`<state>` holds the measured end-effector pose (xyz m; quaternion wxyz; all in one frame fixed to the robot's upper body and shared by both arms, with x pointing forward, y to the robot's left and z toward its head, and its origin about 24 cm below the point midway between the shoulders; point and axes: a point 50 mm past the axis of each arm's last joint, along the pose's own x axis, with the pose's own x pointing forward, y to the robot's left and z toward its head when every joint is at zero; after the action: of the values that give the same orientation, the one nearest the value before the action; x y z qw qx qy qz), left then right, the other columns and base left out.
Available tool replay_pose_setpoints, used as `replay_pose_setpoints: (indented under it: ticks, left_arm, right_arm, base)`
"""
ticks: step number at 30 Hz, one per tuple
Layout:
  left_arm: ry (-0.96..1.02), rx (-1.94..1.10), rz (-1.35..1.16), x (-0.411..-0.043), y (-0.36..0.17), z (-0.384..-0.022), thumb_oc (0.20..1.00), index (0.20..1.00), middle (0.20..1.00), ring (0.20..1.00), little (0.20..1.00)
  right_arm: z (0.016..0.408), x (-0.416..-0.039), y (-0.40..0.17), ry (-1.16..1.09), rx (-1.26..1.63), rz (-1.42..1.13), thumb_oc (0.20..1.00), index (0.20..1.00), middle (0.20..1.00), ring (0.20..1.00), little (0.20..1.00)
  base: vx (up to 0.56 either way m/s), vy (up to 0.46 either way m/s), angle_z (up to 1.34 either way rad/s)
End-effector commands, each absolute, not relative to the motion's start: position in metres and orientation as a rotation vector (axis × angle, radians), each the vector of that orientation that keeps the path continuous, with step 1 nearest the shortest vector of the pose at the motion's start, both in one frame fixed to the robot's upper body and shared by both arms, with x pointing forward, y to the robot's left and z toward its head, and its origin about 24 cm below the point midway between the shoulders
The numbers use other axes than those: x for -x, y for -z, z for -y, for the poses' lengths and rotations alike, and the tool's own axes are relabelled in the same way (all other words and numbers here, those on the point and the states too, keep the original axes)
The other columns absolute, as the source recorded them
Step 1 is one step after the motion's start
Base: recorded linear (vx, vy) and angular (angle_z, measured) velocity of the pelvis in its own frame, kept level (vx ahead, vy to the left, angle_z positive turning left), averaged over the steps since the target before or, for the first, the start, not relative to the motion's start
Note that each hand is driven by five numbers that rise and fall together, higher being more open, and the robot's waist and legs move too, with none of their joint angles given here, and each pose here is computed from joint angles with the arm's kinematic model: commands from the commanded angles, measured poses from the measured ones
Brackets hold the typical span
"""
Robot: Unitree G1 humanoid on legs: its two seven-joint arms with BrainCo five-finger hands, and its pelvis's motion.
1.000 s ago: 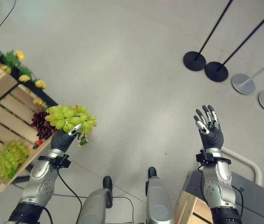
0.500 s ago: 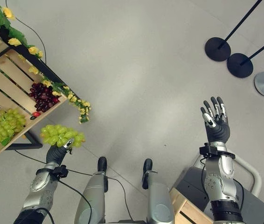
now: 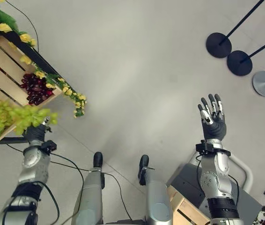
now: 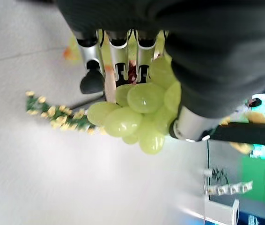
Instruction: Pick up the fruits from the basket on one side to the basket on the other side
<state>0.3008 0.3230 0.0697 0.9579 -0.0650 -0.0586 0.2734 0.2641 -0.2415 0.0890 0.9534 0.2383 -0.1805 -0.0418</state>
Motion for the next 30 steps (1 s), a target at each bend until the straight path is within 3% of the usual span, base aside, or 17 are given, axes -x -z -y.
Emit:
replay_pose_setpoints:
  ticks: [1,12,30]
  left_arm:
    - [-0.659,0.093,0.28,-0.315,-0.121,-0.348,0.2,0.2,0.2,0.2,0.2]
    - [-0.764,-0.016,0.423,-0.326,-0.207,-0.379,0.2,0.2,0.2,0.2,0.2]
    - [-0.897,-0.084,0.472,-0.302,-0.242,-0.416,0.2,0.2,0.2,0.2,0.2]
  right_arm:
    - [0.244,-0.263,-0.112,0.078,-0.491,0.497,1.0,1.0,1.0,1.0,1.0]
    - [0.237,-0.264,-0.113,0.021,-0.482,0.485,1.0,1.0,1.0,1.0,1.0]
    - [0.25,-0.253,-0.115,0.038,-0.461,0.504,1.0,1.0,1.0,1.0,1.0]
  base:
    - [0.02,0.01,-0.03]
    - [0.0,0.008,-0.07]
    - [0.0,-0.002,-0.02]
